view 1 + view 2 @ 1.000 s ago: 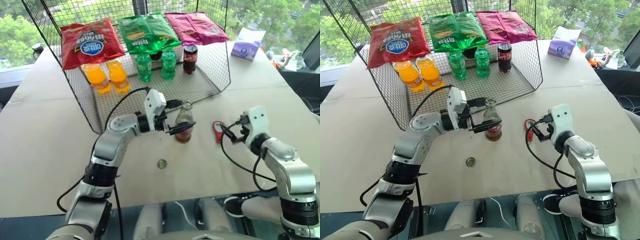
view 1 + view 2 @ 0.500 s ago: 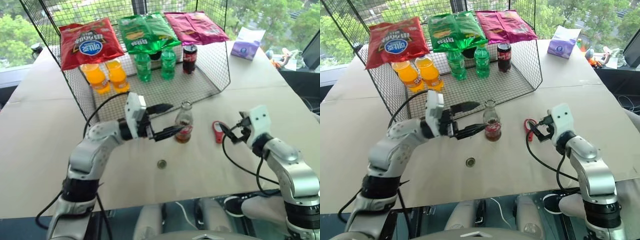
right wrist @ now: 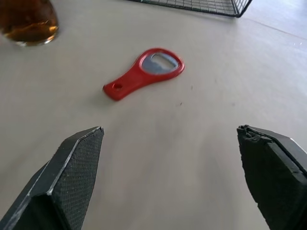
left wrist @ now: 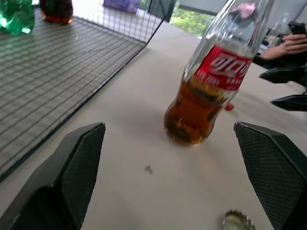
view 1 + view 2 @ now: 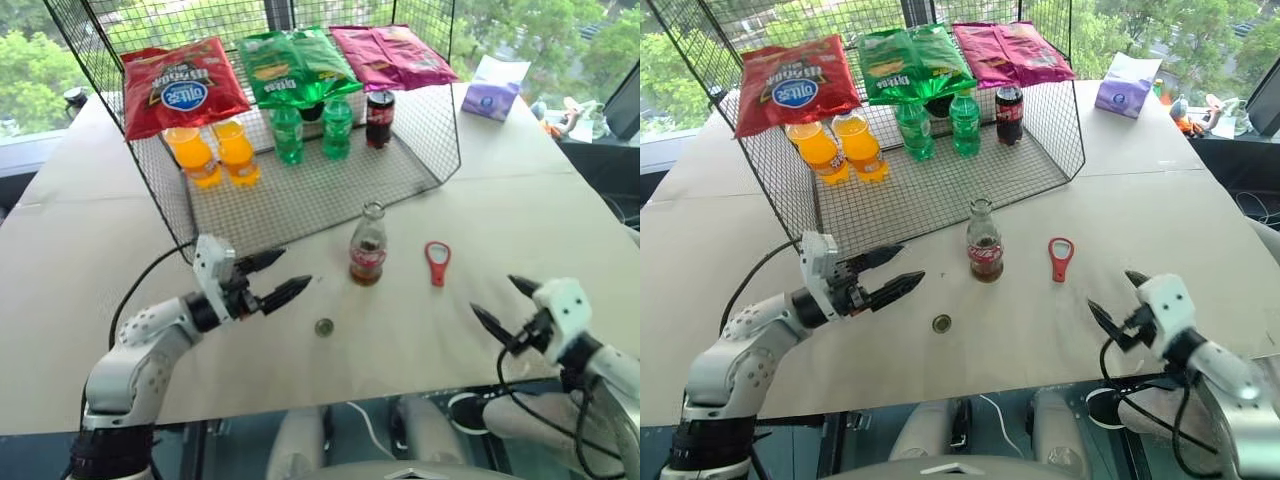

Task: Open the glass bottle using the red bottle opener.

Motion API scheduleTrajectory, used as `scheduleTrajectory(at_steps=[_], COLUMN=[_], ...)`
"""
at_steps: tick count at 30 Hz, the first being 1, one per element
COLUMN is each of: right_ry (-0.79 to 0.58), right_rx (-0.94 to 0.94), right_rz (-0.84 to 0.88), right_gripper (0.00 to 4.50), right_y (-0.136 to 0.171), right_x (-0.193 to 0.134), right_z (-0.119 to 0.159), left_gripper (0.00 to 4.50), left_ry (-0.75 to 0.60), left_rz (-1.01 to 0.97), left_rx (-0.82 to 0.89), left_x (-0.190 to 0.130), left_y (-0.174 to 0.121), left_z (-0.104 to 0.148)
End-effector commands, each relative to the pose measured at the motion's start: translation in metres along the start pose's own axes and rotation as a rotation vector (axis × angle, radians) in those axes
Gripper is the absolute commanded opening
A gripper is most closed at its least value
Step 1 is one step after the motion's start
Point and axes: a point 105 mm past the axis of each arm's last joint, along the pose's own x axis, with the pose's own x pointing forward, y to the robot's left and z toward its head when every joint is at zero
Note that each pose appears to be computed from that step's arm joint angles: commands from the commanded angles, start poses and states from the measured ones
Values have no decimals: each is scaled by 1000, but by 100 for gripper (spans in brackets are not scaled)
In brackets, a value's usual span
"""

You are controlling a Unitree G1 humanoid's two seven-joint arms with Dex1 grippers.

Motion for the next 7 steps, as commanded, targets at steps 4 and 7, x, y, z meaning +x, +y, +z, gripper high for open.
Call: scheduleTrajectory(at_steps=[4, 7], right_ry=[-28, -21], right_rx=[-74, -73], right_rz=[-33, -37], right_gripper=[450, 450], right_y=[-5, -7], right_x=[-24, -28], right_z=[7, 3], left_gripper=[444, 444], left_ry=[18, 39], left_rz=[137, 148], left_rx=[56, 66], left_x=[-30, -32], left_y=[8, 5], left_z=[-8, -15])
